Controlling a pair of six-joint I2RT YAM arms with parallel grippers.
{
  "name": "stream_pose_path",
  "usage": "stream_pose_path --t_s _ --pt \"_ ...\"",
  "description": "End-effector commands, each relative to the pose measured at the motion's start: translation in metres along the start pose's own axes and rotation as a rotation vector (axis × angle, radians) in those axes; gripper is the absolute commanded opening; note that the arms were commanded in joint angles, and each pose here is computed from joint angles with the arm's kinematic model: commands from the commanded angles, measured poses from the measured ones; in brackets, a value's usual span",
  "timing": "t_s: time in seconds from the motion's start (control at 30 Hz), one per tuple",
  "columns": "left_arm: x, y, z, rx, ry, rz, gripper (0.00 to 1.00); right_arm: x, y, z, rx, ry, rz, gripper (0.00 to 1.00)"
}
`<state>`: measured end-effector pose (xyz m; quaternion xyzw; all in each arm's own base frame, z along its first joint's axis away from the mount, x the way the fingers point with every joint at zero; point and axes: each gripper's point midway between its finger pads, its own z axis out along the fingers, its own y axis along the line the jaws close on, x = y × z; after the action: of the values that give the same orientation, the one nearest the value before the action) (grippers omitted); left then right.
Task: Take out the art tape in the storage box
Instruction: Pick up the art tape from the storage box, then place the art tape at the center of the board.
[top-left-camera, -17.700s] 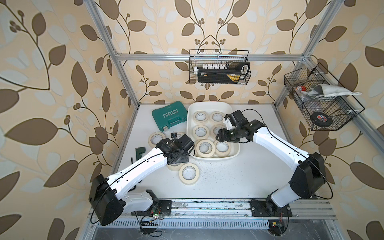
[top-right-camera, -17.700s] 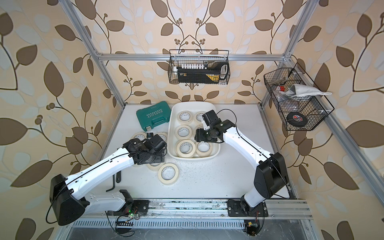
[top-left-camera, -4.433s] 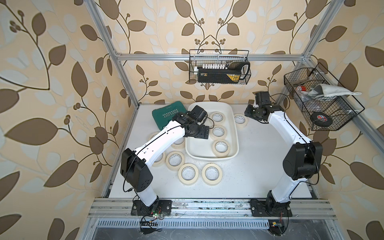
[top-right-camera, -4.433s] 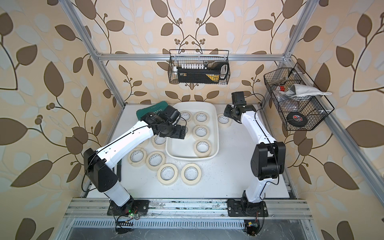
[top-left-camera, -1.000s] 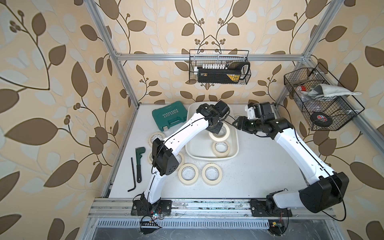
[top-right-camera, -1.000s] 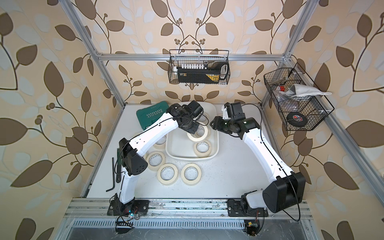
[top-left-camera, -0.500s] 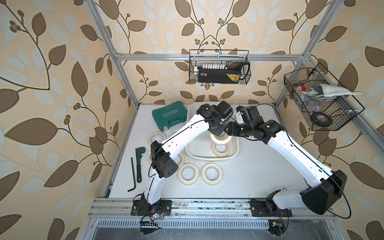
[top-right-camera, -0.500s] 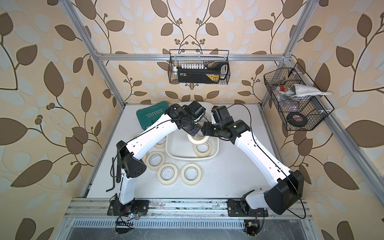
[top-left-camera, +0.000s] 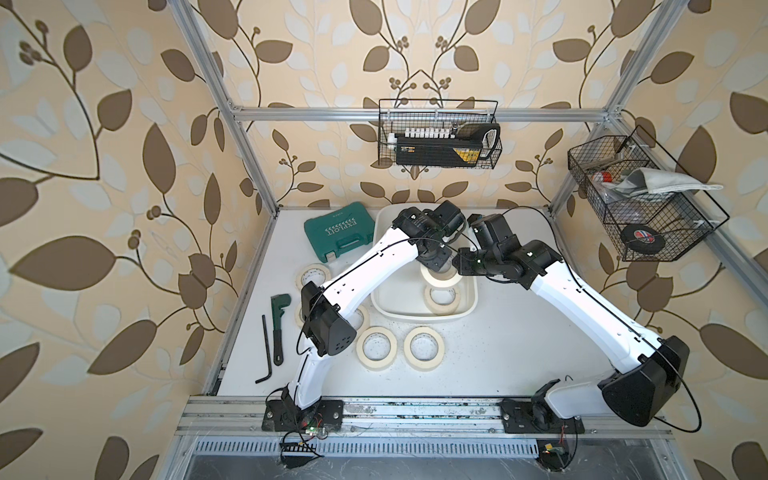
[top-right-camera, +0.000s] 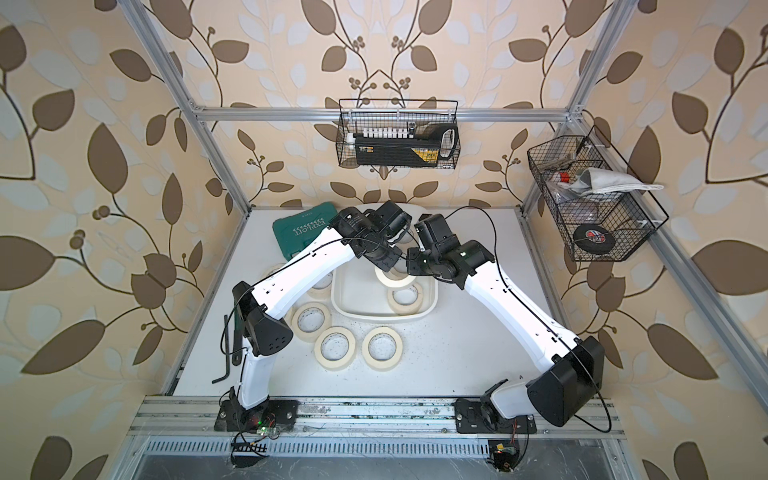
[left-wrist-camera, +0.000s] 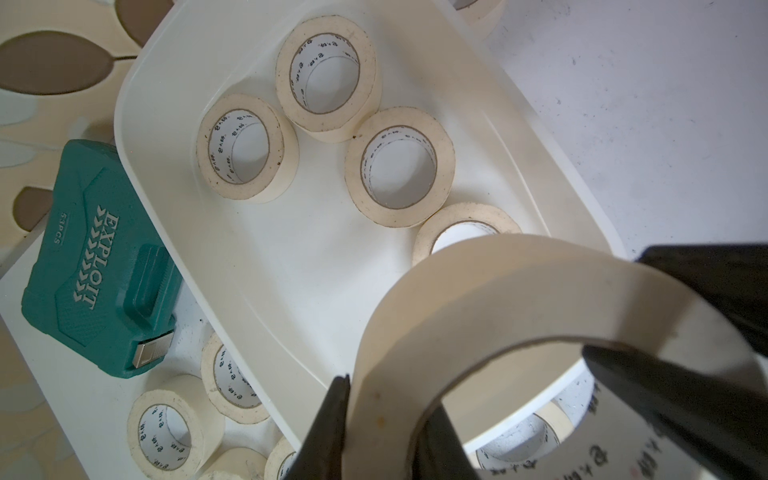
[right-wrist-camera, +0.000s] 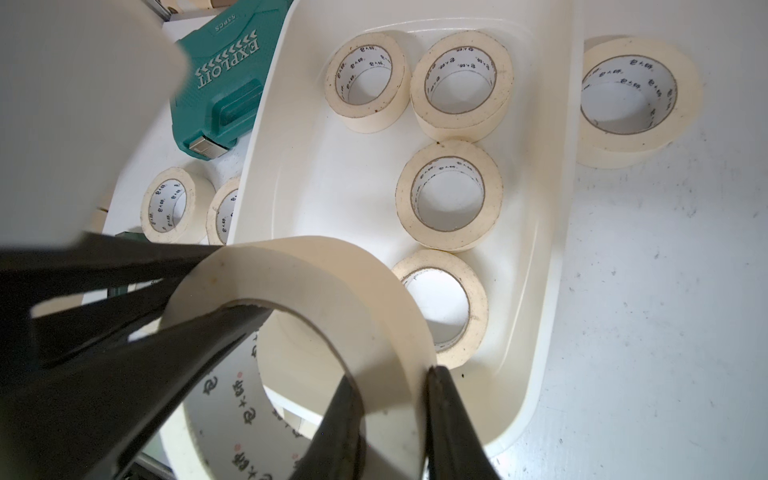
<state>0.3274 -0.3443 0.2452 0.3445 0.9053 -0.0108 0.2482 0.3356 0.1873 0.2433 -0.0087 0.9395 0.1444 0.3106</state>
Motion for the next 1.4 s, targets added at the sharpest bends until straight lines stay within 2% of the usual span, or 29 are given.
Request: stream_pose_path --t_s 0.0,0.17,0.2,0.27,0.33,0.5,0.6,0.73,0.93,1.07,1.37 --pt "-0.019 -0.006 -0.046 0.078 -0.136 -0.045 0.26 -0.009 -0.005 -0.001 0.039 -0.019 0.008 0.15" --pt "-0.024 -0.011 -0.049 0.128 -0.17 -0.087 0.41 -0.01 -0.005 0.001 0.042 -0.017 0.005 0.05" --pt "-0.024 -0.01 -0.05 0.129 -0.178 -0.107 0.46 -0.012 -0.006 0.0 0.043 -0.019 0.005 0.02" --pt "-0.027 -0.004 -0.055 0.145 -0.204 -0.16 0.66 -0.014 -0.008 0.001 0.045 -0.02 0.007 0.0" --pt "-0.03 0.002 -0.061 0.186 -0.227 -0.214 0.75 -0.015 -0.012 0.001 0.05 -0.015 0.013 0.0" --pt "-0.029 0.029 -0.071 0.27 -0.272 -0.347 0.84 -0.023 -0.032 0.0 0.071 -0.017 0.043 0.0" --pt "-0.019 0.047 -0.063 0.291 -0.256 -0.432 0.91 -0.033 -0.055 -0.003 0.107 -0.033 0.077 0.0" --pt "-0.004 0.072 -0.048 0.339 -0.214 -0.566 0.93 -0.048 -0.097 -0.006 0.163 -0.058 0.152 0.0" --pt "0.015 0.09 -0.023 0.34 -0.147 -0.653 0.95 -0.066 -0.166 -0.004 0.25 -0.129 0.301 0.0" --pt "0.018 0.085 -0.018 0.397 -0.11 -0.67 0.95 -0.069 -0.204 0.011 0.305 -0.176 0.387 0.0" --pt "0.024 0.086 -0.017 0.386 -0.094 -0.671 0.96 -0.062 -0.26 0.046 0.409 -0.206 0.501 0.0"
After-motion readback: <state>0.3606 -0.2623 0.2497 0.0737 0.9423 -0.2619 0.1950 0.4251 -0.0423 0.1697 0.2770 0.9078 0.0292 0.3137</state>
